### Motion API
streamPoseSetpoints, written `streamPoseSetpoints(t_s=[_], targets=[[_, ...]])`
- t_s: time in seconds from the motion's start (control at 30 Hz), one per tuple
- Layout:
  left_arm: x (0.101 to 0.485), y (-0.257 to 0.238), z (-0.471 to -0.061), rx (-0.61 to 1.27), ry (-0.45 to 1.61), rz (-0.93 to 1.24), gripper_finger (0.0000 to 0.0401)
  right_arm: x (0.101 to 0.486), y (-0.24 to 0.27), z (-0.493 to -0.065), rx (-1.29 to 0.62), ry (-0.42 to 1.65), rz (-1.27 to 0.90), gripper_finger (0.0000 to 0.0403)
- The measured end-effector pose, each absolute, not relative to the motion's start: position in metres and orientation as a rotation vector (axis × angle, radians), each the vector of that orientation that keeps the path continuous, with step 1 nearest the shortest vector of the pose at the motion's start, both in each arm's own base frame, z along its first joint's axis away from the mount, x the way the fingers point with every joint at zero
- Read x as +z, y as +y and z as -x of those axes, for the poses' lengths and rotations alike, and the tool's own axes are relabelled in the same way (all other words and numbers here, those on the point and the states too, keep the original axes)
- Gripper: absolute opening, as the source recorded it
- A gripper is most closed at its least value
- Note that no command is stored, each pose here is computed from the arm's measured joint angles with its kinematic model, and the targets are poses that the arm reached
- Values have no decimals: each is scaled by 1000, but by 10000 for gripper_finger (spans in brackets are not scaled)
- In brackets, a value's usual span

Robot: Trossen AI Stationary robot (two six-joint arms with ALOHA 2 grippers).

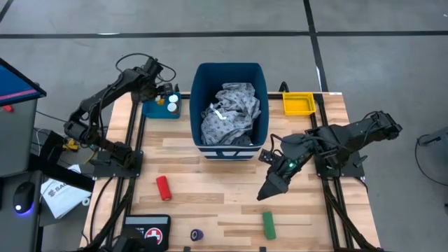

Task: Pick & place medical supplies in basket/bin
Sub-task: Put the orange pill bottle into the blue bin

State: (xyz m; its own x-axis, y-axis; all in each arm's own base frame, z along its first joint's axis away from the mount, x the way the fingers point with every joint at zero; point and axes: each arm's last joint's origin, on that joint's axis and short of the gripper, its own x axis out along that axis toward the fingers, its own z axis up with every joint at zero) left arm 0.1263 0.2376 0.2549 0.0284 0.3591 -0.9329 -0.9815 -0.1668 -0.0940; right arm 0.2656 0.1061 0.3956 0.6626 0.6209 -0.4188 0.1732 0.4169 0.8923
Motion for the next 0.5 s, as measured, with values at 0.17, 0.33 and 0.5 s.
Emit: streamPoseSetpoints(t_s=[0.17, 0.33, 0.5], targets=[[246, 231, -128, 1506, 728, 1168, 213, 403, 97, -259, 328, 806, -1136, 219], [246, 229, -128, 1569, 624, 1211, 200, 406, 93, -252, 323, 809, -1128, 219], [246, 230, -128, 1639, 533, 1264, 209, 408, 86, -246, 313, 806, -1115, 219]])
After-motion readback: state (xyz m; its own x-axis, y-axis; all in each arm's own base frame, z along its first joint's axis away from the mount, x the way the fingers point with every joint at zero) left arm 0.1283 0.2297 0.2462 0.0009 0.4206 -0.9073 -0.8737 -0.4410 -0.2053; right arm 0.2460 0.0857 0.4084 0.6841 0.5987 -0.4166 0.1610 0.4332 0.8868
